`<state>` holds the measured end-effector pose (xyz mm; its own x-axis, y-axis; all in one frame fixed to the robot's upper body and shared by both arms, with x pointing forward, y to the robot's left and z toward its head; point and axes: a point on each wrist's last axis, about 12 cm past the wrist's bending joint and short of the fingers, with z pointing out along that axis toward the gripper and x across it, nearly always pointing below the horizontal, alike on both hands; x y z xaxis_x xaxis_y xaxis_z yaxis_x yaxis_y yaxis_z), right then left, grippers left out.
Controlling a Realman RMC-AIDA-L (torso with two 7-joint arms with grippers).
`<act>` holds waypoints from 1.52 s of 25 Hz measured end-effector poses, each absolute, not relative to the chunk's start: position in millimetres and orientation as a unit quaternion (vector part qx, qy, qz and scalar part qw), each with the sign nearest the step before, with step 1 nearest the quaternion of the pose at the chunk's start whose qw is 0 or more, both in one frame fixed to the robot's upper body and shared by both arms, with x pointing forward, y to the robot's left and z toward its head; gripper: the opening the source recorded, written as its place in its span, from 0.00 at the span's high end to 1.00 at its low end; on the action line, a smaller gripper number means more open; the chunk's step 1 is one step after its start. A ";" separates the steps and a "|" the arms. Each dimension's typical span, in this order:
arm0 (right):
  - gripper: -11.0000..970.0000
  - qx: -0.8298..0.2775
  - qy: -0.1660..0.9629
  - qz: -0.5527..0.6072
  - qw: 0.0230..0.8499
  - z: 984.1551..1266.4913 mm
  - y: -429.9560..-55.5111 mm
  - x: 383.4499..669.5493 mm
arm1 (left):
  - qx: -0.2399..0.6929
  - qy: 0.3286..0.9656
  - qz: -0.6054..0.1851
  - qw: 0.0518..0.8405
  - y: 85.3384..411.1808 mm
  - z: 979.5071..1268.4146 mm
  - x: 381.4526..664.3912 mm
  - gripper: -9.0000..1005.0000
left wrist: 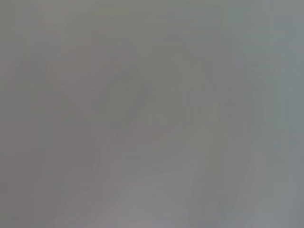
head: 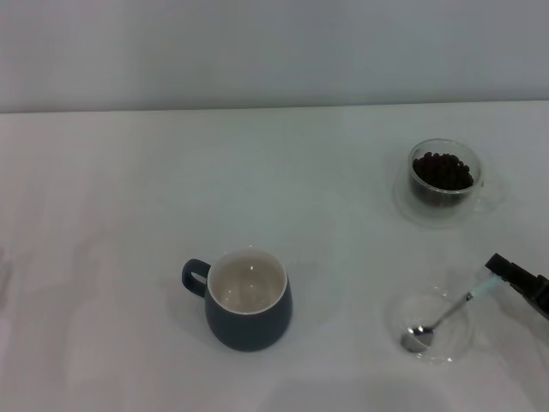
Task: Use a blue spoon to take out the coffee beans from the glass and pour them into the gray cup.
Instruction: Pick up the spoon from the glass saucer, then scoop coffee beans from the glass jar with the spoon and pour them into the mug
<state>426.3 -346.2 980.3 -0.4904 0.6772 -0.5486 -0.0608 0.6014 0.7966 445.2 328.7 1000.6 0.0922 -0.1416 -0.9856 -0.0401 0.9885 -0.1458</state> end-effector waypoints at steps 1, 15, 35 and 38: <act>0.72 0.203 0.764 0.400 0.463 980.6 -346.4 426.4 | -0.068 0.673 -0.035 0.736 328.6 1000.6 445.2 0.27; 0.81 0.215 0.735 0.439 0.470 989.6 -344.2 426.4 | -0.077 0.672 -0.028 0.736 331.1 1000.3 443.9 0.27; 0.84 0.131 0.639 0.463 0.600 1052.8 -356.5 481.7 | -0.078 0.672 -0.028 0.735 330.9 1000.0 443.8 0.27; 0.84 0.098 0.628 0.432 0.640 1070.9 -360.9 506.0 | -0.077 0.675 -0.029 0.733 330.9 999.7 445.0 0.27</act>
<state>506.0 -360.9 1070.9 -0.1626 0.6760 -0.7188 -0.4285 0.6078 0.6686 445.0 330.9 999.7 0.0878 -0.1457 -0.9854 -0.0621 0.9865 -0.1514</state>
